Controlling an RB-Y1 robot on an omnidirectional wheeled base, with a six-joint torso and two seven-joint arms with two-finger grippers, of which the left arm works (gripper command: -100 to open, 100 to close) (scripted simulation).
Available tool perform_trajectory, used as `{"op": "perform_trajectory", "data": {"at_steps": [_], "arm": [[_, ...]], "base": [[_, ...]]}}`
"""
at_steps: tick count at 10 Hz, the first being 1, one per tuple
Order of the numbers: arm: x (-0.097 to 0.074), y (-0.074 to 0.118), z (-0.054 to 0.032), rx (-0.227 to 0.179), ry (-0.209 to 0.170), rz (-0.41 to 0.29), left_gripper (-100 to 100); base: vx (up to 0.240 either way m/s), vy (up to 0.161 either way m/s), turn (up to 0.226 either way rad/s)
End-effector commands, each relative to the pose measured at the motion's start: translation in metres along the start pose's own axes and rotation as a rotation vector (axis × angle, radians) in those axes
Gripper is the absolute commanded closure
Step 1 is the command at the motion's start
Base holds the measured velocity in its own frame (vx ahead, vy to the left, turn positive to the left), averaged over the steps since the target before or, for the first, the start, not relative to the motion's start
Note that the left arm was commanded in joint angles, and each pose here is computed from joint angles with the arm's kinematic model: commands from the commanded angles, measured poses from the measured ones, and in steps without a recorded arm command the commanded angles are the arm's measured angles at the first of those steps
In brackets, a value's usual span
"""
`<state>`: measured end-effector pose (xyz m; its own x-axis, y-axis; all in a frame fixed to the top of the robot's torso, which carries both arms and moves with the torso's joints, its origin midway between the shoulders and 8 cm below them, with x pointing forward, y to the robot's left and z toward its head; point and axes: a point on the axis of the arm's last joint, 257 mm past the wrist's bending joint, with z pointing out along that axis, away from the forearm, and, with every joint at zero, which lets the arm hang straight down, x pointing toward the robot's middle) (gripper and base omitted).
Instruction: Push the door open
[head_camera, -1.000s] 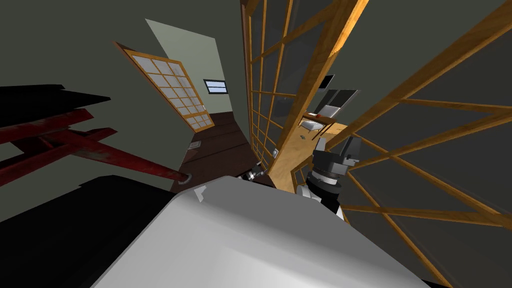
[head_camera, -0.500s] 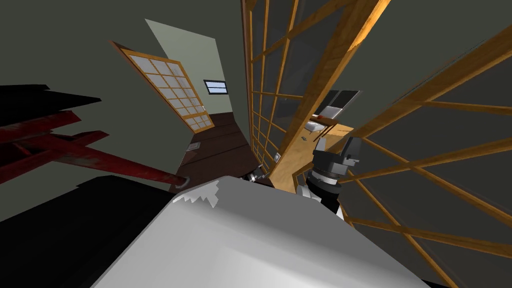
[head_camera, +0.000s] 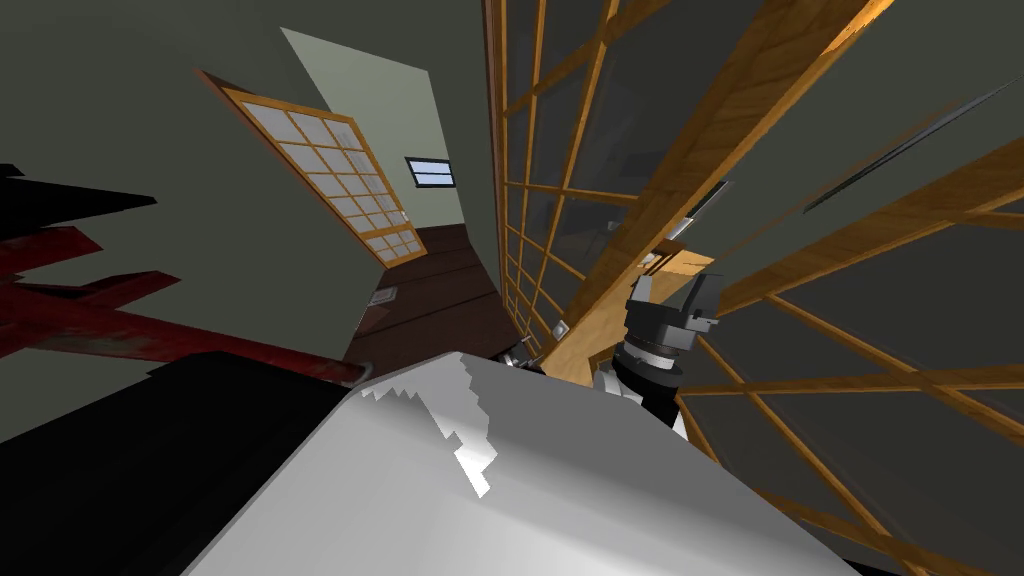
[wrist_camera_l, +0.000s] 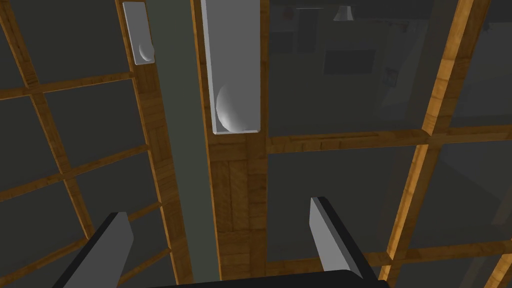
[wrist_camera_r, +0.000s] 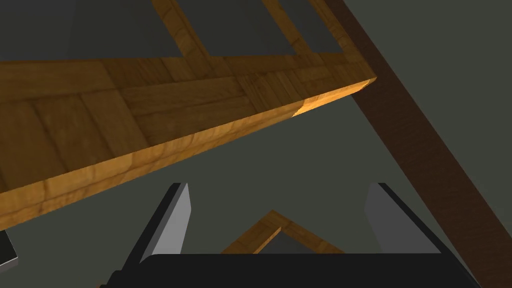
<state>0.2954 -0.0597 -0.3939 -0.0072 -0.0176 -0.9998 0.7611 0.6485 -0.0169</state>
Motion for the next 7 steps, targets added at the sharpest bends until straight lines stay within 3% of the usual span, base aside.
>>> {"op": "perform_trajectory", "data": {"at_steps": [1, 4, 7], "arm": [[0.0000, 0.0000, 0.0000, 0.000, 0.000, 0.000, -100], [0.0077, 0.0054, -0.0081, 0.000, 0.019, 0.014, -100], [0.0091, 0.0068, -0.0086, -0.003, 0.021, 0.012, -100]], "base": [[0.091, 0.007, 0.004], [0.091, -0.113, -0.013], [0.128, -0.142, -0.021]]}}
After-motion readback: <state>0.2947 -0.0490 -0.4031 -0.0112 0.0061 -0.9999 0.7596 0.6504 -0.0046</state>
